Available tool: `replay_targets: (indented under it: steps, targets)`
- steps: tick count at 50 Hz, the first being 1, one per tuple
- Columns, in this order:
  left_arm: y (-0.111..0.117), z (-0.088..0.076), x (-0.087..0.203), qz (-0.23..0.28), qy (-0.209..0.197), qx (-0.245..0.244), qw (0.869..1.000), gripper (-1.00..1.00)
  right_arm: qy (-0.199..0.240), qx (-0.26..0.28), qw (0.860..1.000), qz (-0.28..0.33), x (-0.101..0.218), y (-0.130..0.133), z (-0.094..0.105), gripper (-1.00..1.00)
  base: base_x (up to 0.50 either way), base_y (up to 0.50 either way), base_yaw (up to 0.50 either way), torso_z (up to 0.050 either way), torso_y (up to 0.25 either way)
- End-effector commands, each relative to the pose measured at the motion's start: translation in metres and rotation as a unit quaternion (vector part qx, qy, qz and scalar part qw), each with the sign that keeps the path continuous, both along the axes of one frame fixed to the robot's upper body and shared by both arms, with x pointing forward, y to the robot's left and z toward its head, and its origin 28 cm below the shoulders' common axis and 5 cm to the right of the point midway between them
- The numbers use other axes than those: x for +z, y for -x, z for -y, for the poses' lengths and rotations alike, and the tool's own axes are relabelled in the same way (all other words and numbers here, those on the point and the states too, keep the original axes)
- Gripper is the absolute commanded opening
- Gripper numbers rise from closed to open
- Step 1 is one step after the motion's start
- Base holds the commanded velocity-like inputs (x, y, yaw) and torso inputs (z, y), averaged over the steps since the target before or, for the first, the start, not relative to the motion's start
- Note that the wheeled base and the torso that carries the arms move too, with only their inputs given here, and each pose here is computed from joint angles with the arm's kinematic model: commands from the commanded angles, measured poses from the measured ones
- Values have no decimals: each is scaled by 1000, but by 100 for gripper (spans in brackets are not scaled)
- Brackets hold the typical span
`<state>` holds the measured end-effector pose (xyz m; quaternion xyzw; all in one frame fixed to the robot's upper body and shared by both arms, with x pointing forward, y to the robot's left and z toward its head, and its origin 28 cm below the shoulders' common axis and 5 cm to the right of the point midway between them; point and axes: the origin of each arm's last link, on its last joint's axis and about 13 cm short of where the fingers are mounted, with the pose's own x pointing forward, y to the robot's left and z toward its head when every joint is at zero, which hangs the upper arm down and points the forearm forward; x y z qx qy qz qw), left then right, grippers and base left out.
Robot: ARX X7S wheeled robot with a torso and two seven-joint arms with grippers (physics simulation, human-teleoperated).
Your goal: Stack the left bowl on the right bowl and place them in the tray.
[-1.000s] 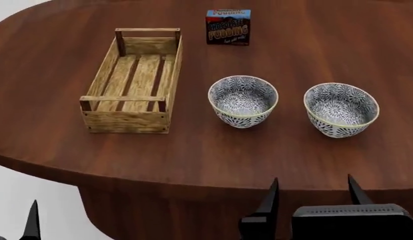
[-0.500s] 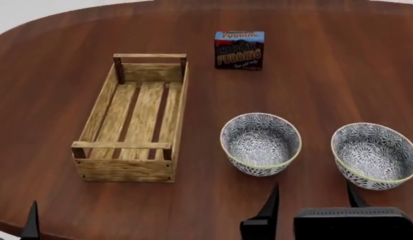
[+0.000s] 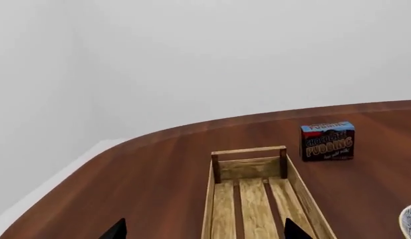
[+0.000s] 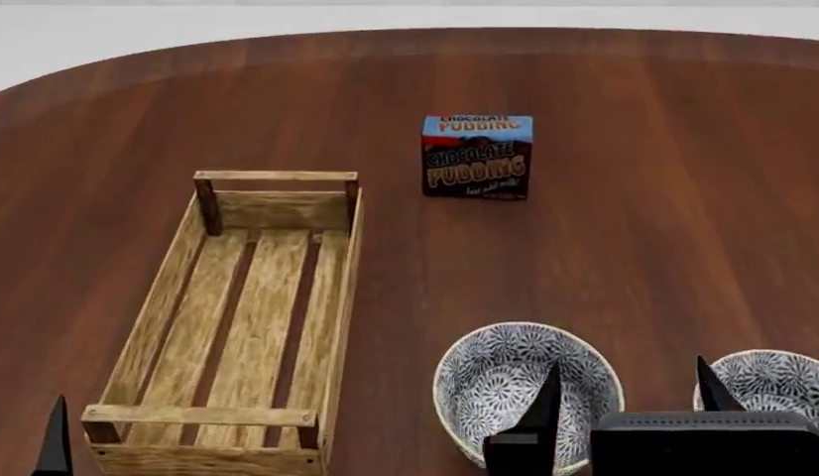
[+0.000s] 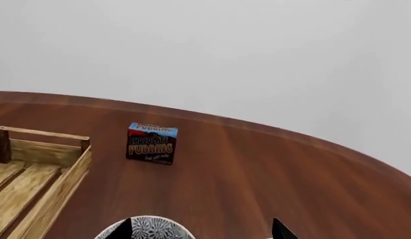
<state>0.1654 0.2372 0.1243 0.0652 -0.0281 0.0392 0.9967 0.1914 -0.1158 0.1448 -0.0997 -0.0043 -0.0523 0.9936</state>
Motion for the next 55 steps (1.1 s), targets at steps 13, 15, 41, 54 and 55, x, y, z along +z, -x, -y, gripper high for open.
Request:
replay_targets:
  steps: [13,15,41,54,55]
  targets:
    - [-3,0,2,5,4,3,1000,100,4,-3,1000,1,3,-1,2,100,500,0,0,0,1]
    - [-3,0,2,5,5,3,1000,100,5,-3,1000,0,3,-1,2,100,500,0,0,0,0]
    - [-1,0,-3,-1,-2,3,1000,100,6,8,1000,-3,-4,2,0,100,305,0,0,0,-92]
    - [-4,0,0,0,-5,6,1000,100,22,16,1000,9,12,4,-3,100,-1,0,0,0,-250]
    - [-4,0,0,0,-5,7,1000,100,23,17,1000,9,13,5,-3,100,0,0,0,0,-250]
